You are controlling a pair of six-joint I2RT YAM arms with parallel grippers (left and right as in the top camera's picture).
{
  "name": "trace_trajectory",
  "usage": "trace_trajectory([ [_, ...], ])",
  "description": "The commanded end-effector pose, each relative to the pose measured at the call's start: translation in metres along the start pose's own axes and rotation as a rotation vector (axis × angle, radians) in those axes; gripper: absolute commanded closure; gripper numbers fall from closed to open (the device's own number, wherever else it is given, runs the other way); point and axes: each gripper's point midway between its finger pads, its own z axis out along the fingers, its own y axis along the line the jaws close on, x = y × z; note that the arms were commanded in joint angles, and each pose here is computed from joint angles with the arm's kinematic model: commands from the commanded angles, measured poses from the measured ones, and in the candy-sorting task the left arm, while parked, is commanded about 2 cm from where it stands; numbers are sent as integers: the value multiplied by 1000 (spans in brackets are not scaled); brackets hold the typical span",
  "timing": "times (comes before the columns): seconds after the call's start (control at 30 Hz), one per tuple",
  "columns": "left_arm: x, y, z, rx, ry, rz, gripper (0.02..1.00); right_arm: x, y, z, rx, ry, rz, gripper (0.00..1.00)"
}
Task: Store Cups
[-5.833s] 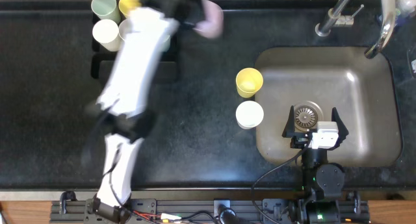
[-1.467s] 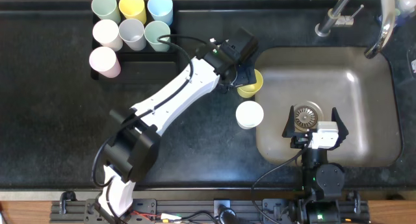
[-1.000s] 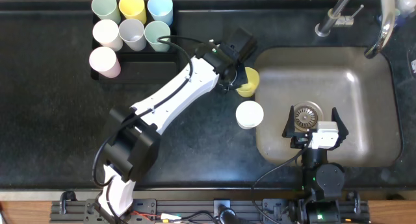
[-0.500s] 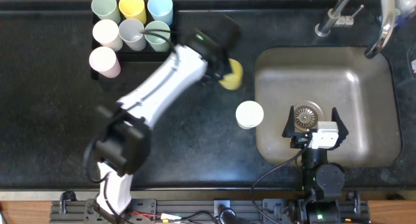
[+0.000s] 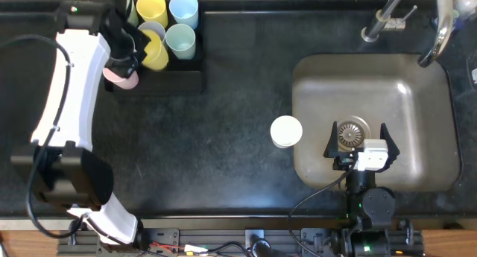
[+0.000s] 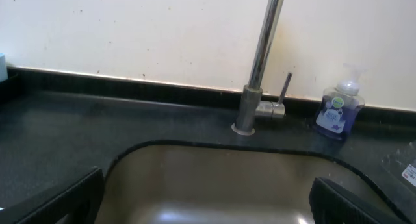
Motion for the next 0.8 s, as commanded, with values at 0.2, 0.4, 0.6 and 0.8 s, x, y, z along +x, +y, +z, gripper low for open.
trace_trajectory([
  [0.2, 1, 16, 35, -74, 5, -86, 982, -1, -2, 0, 8, -11, -1, 5],
  [0.4, -6, 11, 49, -77, -17, -86, 982, -1, -2, 0, 8, -11, -1, 3],
  [0.6, -11, 15, 54, -107, -42, -84, 982, -1, -2, 0, 8, -11, -1, 5],
  [0.8, -11, 17, 57, -123, -42, -83, 980, -1, -2, 0, 8, -11, -1, 3],
])
